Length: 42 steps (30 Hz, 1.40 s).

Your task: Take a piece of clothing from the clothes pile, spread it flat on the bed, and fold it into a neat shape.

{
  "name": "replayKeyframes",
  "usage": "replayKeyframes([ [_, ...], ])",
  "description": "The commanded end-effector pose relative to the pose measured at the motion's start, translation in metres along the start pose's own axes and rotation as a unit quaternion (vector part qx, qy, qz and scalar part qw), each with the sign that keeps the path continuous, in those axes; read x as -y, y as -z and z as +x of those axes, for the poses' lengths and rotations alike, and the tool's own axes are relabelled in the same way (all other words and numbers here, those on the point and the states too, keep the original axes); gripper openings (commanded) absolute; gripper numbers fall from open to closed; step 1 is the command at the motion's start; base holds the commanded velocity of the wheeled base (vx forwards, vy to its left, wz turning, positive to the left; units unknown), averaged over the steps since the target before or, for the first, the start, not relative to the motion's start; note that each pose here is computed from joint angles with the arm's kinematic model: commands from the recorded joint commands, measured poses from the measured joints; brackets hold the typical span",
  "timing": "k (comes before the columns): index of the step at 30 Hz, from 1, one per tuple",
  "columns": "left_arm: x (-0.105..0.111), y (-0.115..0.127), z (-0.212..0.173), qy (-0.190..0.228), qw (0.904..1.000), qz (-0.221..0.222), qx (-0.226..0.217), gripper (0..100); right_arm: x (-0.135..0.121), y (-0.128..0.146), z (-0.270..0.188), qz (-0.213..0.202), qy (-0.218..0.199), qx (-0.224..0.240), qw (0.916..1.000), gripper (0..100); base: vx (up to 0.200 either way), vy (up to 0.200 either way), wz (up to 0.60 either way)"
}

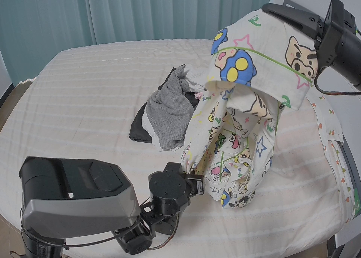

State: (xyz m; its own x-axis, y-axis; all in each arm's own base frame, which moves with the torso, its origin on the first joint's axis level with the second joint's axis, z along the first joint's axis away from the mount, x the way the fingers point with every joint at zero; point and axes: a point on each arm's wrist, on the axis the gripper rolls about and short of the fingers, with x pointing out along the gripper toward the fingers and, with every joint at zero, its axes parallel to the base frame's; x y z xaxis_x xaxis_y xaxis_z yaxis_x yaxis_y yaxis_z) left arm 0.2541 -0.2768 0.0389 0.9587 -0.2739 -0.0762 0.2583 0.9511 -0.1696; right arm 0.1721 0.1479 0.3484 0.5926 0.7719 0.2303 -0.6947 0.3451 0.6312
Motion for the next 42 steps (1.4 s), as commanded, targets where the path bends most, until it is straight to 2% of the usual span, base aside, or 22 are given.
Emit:
replayKeyframes([
  [1, -0.011, -0.015, -0.025, 0.015, 0.9999, -0.006, 0.006, 0, 0.009, -0.006, -0.013, -0.006, 0.026, 0.017, 0.9995, 0, 0.0, 0.0, 0.0],
  [4, -0.019, -0.044, -0.047, 0.031, 0.999, -0.022, 0.025, 0, 0.021, -0.01, -0.022, -0.01, 0.055, 0.03, 0.998, 0, 0.0, 0.0, 0.0],
  [5, -0.02, -0.046, -0.048, 0.031, 0.9989, -0.023, 0.026, 0, 0.021, -0.011, -0.023, -0.011, 0.057, 0.032, 0.9978, 0, 0.0, 0.0, 0.0],
  [8, -0.028, -0.085, -0.064, 0.044, 0.9956, -0.045, 0.068, 0, 0.036, -0.013, -0.035, -0.014, 0.095, 0.045, 0.9944, 0, 0.0, 0.0, 0.0],
  [13, -0.047, -0.129, -0.082, 0.033, 0.9919, -0.067, 0.103, 0, 0.051, -0.014, -0.058, -0.018, 0.143, 0.065, 0.9874, 0, 0.0, 0.0, 0.0],
  [19, -0.058, -0.162, -0.107, 0.036, 0.9866, -0.084, 0.136, 0, 0.07, 0.002, -0.081, -0.012, 0.192, 0.059, 0.9795, 0, 0.0, 0.0, 0.0],
  [23, -0.061, -0.189, -0.125, 0.064, 0.9861, -0.08, 0.131, 0, 0.068, 0.005, -0.087, -0.013, 0.195, 0.06, 0.9789, 0, 0.0, 0.0, 0.0],
  [26, -0.062, -0.2, -0.131, 0.068, 0.9871, -0.076, 0.123, 0, 0.065, 0.003, -0.089, -0.016, 0.19, 0.066, 0.9794, 0, 0.0, 0.0, 0.0],
  [31, -0.06, -0.266, -0.158, 0.09, 0.9803, -0.09, 0.151, 0, 0.042, -0.016, -0.091, -0.039, 0.156, 0.101, 0.9818, 0, 0.0, 0.0, 0.0],
  [33, -0.063, -0.279, -0.168, 0.091, 0.9814, -0.089, 0.144, 0, 0.032, -0.024, -0.091, -0.047, 0.142, 0.115, 0.9821, 0, 0.0, 0.0, 0.0],
  [36, -0.069, -0.281, -0.181, 0.098, 0.9859, -0.082, 0.108, 0, 0.017, -0.034, -0.094, -0.06, 0.12, 0.135, 0.9818, 0, 0.0, 0.0, 0.0],
  [39, -0.075, -0.29, -0.196, 0.113, 0.9853, -0.088, 0.093, 0, 0.013, -0.032, -0.097, -0.06, 0.111, 0.133, 0.983, 0, 0.0, 0.0, 0.0],
  [41, -0.076, -0.267, -0.195, 0.107, 0.9892, -0.099, 0.015, 0, 0.018, -0.022, -0.098, -0.051, 0.113, 0.114, 0.9857, 0, 0.0, 0.0, 0.0],
  [42, -0.076, -0.262, -0.195, 0.108, 0.9892, -0.099, 0.0, 0, 0.019, -0.021, -0.098, -0.049, 0.114, 0.111, 0.9861, 0, 0.0, 0.0, 0.0],
])
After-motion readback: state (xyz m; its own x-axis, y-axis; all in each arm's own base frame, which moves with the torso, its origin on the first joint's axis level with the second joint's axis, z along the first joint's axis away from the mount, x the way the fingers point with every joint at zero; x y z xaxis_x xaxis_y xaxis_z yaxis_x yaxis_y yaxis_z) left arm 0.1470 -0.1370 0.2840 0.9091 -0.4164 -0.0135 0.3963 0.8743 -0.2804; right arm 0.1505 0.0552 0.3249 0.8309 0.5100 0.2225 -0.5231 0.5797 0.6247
